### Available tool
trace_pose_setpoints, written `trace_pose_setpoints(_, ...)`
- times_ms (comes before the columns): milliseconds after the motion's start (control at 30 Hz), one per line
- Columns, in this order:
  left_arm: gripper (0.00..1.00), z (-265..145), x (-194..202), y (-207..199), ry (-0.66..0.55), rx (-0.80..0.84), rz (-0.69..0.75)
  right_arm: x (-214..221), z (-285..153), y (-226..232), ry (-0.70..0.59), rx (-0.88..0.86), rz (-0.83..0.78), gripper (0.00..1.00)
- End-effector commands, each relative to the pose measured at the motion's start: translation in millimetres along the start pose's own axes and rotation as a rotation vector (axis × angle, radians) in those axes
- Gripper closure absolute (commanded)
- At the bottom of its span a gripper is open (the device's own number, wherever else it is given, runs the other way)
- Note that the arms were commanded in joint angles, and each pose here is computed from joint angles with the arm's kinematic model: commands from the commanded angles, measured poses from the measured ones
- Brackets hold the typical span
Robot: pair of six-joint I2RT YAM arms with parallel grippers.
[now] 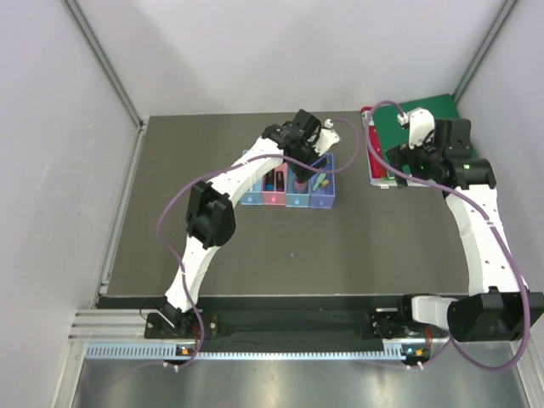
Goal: Sort the stationery into containers
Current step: Place the storage box in the storage box, then reset both arms
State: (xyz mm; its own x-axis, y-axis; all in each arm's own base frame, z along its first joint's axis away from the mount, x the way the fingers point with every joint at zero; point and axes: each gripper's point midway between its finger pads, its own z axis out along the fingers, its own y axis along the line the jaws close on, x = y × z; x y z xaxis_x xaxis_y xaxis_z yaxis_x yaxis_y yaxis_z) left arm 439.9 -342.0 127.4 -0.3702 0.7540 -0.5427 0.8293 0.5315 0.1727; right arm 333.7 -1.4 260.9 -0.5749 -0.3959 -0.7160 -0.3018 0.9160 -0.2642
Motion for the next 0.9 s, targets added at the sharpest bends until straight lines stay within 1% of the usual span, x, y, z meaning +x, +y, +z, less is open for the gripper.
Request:
trace_pose_setpoints(0,0.22,5,-9,1,-0.037,-0.006,0.007,-15,-10,-6,-0.075,0.023,0.018,0.0)
trace_pose_setpoints(67,0.18,4,-10,2,-0.041,-0.012,0.004,-14,-10,-5,-0.075,0.019,0.019,0.0)
trace_pose_setpoints(167,0.18,-2,-17,6,-0.064,-0.037,-0.016,-12,-9,-3,-0.074,0.014,0.022,0.0)
trace_pose_setpoints(367,0.18,-36,-51,15,-0.199,-0.078,-0.043,-10,-8,-1,-0.07,0.007,0.023,0.0)
trace_pose_setpoints(467,0.16,-62,-71,21,-0.277,-0.107,-0.054,-9,-8,0,-0.069,0.004,0.023,0.0)
trace_pose_setpoints(500,0.16,-77,-78,23,-0.307,-0.118,-0.056,-9,-8,0,-0.071,0.001,0.021,0.0)
trace_pose_setpoints(567,0.14,-94,-84,26,-0.337,-0.137,-0.069,-9,-9,1,-0.072,-0.003,0.024,0.0)
trace_pose_setpoints(600,0.13,-112,-88,27,-0.364,-0.148,-0.073,-11,-10,2,-0.077,-0.008,0.023,0.0)
trace_pose_setpoints(633,0.1,-121,-89,28,-0.375,-0.153,-0.077,-13,-10,2,-0.081,-0.012,0.023,0.0)
trace_pose_setpoints(667,0.09,-132,-88,38,-0.383,-0.214,-0.094,-11,-9,3,-0.069,-0.02,0.023,0.0)
trace_pose_setpoints(700,0.06,-149,-81,37,-0.389,-0.232,-0.103,-14,-10,4,-0.074,-0.027,0.019,0.0)
trace_pose_setpoints(733,0.02,-157,-76,40,-0.391,-0.248,-0.113,-15,-11,5,-0.076,-0.033,0.017,0.0)
trace_pose_setpoints(800,0.01,-180,-58,42,-0.384,-0.291,-0.139,-16,-11,7,-0.073,-0.056,0.019,0.0)
trace_pose_setpoints(867,0.01,-195,-41,47,-0.372,-0.327,-0.179,-19,-15,11,-0.083,-0.075,0.022,0.0)
